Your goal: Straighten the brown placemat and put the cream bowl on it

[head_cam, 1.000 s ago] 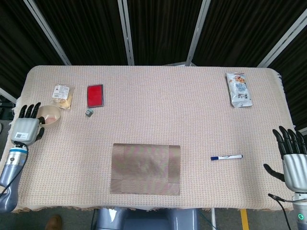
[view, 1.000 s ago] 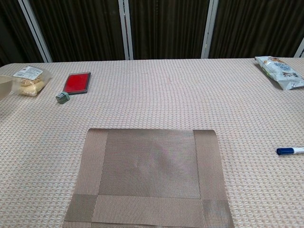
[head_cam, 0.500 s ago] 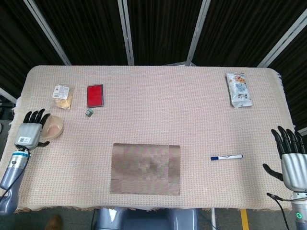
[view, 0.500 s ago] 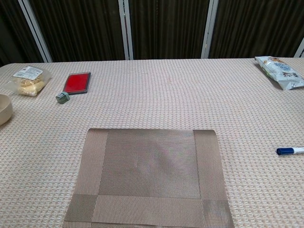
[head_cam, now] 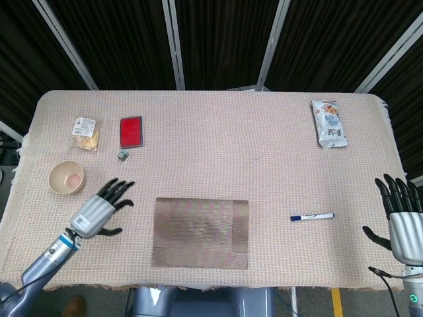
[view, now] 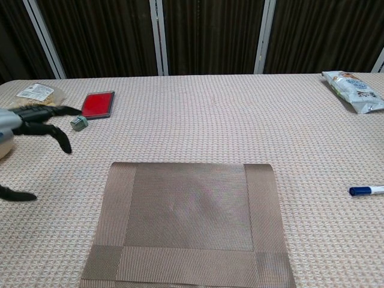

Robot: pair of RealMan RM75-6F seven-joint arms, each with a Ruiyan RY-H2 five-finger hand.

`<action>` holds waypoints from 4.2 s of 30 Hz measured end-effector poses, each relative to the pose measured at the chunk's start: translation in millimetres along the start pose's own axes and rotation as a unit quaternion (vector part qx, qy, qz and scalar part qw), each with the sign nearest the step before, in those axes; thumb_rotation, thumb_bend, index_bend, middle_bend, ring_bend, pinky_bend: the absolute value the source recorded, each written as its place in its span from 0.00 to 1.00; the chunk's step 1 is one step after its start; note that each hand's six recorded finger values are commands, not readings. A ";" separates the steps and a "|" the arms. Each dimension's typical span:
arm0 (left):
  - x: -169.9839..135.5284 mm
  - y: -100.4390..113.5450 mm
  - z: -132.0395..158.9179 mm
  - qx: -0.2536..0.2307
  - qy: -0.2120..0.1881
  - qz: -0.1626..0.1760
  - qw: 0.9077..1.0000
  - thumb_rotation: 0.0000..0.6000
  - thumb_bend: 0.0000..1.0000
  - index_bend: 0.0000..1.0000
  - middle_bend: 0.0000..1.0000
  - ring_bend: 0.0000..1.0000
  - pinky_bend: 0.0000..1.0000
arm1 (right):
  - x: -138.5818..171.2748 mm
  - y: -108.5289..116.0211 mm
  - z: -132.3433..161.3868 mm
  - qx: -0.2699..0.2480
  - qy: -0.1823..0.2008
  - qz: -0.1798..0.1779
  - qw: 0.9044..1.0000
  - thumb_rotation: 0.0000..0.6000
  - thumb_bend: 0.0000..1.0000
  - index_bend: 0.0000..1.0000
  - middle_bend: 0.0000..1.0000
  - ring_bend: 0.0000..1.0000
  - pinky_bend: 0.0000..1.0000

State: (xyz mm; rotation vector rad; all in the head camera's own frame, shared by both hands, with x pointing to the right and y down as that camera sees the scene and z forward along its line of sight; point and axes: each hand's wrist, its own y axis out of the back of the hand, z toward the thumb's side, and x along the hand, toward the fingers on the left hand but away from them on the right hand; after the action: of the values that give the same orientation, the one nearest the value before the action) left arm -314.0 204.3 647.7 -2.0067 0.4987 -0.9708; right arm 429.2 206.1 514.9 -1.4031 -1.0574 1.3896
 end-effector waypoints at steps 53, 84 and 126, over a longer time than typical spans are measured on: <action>19.6 -80.0 64.6 -0.020 -0.092 -0.076 0.993 1.00 0.23 0.44 0.00 0.00 0.00 | -3.3 -1.4 -8.2 0.006 -0.017 0.001 1.000 1.00 0.00 0.00 0.00 0.00 0.00; 33.1 -69.9 84.1 -0.012 -0.110 -0.085 0.990 1.00 0.23 0.44 0.00 0.00 0.00 | -3.9 -2.4 -8.4 0.007 -0.018 0.004 1.000 1.00 0.00 0.00 0.00 0.00 0.00; 25.6 -77.7 101.2 -0.044 -0.116 -0.102 0.987 1.00 0.23 0.40 0.00 0.00 0.00 | -3.8 -1.3 -9.2 0.006 -0.019 0.003 1.000 1.00 0.00 0.00 0.00 0.00 0.00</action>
State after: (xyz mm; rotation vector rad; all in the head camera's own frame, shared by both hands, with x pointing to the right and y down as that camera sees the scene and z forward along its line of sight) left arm -219.3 284.4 686.9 -2.2494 0.2149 -0.8308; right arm 438.3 202.7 517.1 -1.3778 -1.0673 1.4302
